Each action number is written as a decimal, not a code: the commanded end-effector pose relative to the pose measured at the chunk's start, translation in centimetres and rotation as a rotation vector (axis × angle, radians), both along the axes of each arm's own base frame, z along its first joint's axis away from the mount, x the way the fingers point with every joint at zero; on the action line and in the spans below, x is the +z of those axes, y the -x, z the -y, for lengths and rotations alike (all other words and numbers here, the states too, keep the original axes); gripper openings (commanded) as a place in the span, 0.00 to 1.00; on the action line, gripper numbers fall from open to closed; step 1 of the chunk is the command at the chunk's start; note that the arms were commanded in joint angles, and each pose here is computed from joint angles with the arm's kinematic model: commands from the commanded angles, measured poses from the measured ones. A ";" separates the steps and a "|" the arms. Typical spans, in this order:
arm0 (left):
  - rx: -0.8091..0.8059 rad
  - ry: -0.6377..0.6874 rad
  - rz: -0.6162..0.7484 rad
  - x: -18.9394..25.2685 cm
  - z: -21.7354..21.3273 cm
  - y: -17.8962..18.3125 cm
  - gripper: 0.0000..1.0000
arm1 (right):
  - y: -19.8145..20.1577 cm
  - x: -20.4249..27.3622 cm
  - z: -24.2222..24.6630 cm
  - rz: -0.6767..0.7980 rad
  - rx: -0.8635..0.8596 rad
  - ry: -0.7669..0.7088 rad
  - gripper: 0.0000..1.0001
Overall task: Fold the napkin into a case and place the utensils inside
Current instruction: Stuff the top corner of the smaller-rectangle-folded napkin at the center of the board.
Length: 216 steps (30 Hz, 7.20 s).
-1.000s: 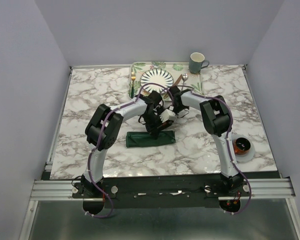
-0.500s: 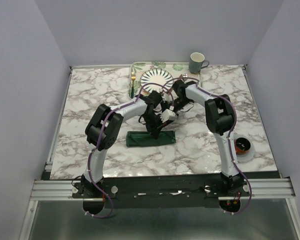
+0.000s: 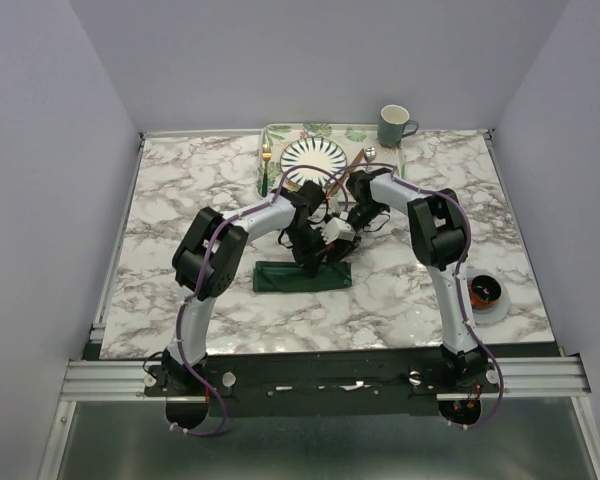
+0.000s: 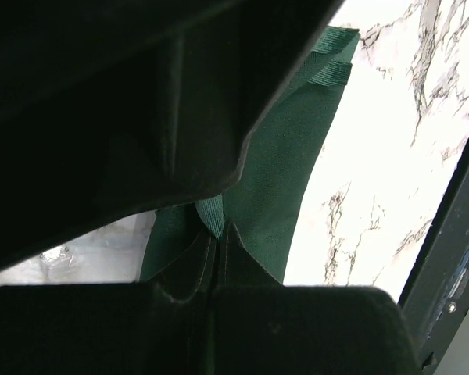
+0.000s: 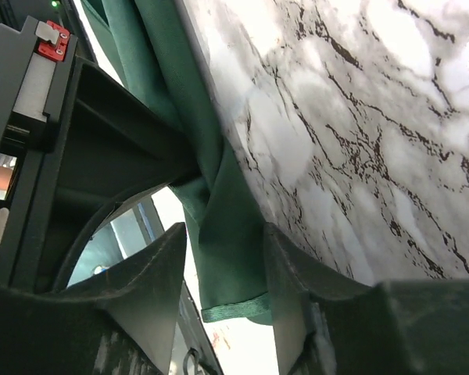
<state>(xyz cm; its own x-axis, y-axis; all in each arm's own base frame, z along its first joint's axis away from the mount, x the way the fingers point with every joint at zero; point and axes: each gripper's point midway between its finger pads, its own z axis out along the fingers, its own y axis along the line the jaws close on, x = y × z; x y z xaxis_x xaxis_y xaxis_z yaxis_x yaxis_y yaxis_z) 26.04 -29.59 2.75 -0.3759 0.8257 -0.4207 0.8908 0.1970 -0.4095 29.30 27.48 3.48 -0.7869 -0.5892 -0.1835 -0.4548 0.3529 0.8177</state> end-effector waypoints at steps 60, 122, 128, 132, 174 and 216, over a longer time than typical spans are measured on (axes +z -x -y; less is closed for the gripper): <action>0.103 0.120 -0.101 2.5 -3.1 -1.5 0.03 | -0.1 -1.1 -1.0 0.049 0.039 -0.022 0.18; 0.255 0.209 0.029 4.5 -4.6 -0.7 0.14 | -0.2 -2.2 -2.5 0.072 0.042 0.016 0.05; 0.347 0.179 -0.070 2.4 -3.5 -1.9 0.07 | -0.1 -1.9 -2.3 0.072 0.038 0.032 0.17; 0.383 0.173 -0.107 1.4 -2.9 -2.6 0.05 | -0.1 -1.4 -2.2 0.065 0.019 0.053 0.36; 0.704 0.082 -0.408 -0.6 -2.0 -5.2 0.06 | 1.0 -1.1 6.1 0.546 0.066 0.492 0.50; 0.774 0.179 -0.494 -0.3 -2.2 -5.7 0.08 | -1.5 3.7 3.0 0.606 0.009 0.382 0.57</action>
<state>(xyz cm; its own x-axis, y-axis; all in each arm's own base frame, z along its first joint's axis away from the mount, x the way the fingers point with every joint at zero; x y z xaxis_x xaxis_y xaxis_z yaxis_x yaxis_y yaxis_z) 31.55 -27.63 3.16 -0.9681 0.1938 -0.1588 0.2403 0.5381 -0.8079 30.68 22.08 3.28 -0.5733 -0.7623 -0.3003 -0.8119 0.5778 0.0834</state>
